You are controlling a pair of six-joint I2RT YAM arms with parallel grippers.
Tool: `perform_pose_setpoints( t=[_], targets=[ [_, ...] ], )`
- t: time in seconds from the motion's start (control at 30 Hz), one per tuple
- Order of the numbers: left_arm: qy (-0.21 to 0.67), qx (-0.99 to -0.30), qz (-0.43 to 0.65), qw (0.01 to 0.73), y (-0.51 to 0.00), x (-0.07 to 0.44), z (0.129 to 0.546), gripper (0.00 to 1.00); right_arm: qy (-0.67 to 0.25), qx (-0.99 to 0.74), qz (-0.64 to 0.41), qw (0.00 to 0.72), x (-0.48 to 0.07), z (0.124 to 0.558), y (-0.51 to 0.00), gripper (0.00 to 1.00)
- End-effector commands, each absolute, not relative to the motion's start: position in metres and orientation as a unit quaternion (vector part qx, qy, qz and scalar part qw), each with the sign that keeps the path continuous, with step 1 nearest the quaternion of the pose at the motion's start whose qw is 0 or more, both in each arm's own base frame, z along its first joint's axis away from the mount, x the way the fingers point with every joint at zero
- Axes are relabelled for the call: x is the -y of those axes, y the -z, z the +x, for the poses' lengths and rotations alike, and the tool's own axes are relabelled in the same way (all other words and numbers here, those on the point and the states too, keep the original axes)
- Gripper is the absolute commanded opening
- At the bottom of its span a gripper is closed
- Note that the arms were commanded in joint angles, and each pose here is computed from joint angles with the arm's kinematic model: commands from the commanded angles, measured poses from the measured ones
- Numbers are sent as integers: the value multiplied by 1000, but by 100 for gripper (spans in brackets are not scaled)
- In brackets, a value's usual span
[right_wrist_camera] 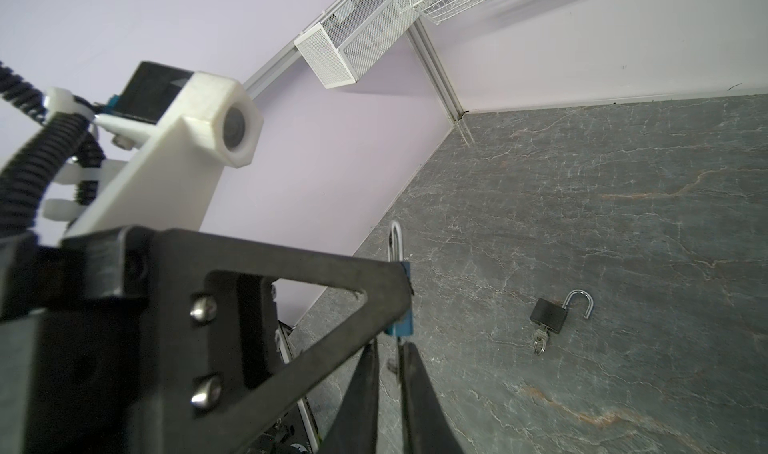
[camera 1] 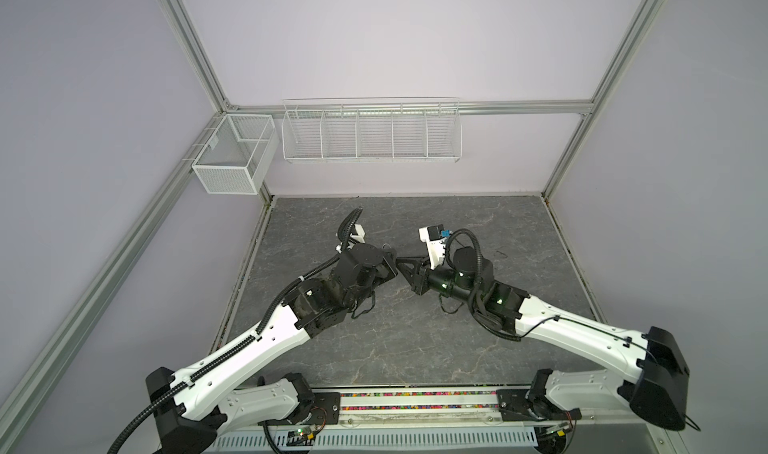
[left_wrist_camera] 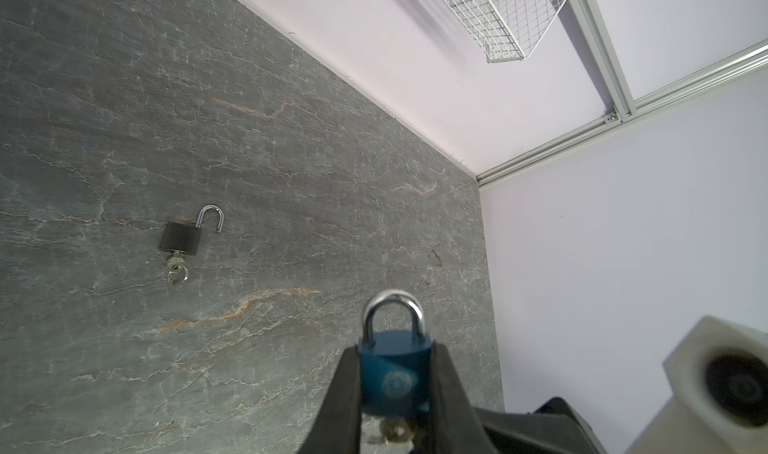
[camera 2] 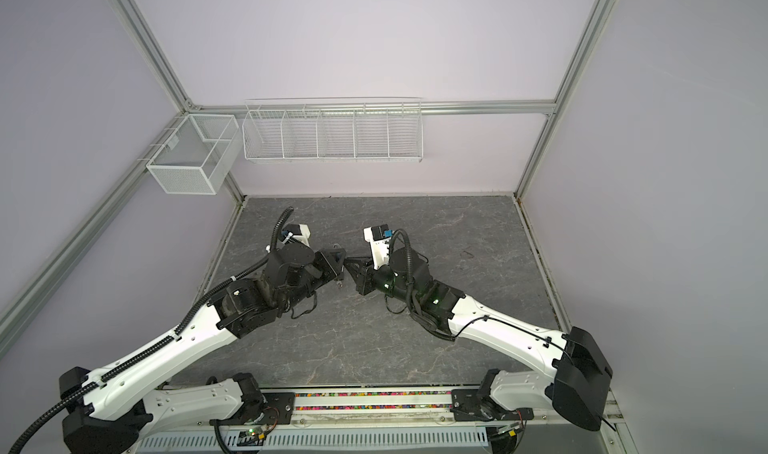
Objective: Unlock with the key
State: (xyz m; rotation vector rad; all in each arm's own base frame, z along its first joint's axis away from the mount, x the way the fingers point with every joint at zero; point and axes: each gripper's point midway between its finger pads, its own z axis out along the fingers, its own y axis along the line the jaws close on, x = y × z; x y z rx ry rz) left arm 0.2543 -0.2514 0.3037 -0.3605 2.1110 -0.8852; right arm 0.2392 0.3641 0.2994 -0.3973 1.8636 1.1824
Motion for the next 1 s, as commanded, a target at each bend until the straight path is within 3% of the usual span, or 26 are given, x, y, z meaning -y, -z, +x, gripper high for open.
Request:
perform_pose_setpoints(
  t=[0.0,0.97],
  targets=[
    [368,-825,-142,404,-317,257,257,0,-496,-734,-158,437,-363,235,-310,15],
    [392,-815,-155,399,-320,259,256,0,-518,-736,-153,407,-377,239,-300,11]
  ],
)
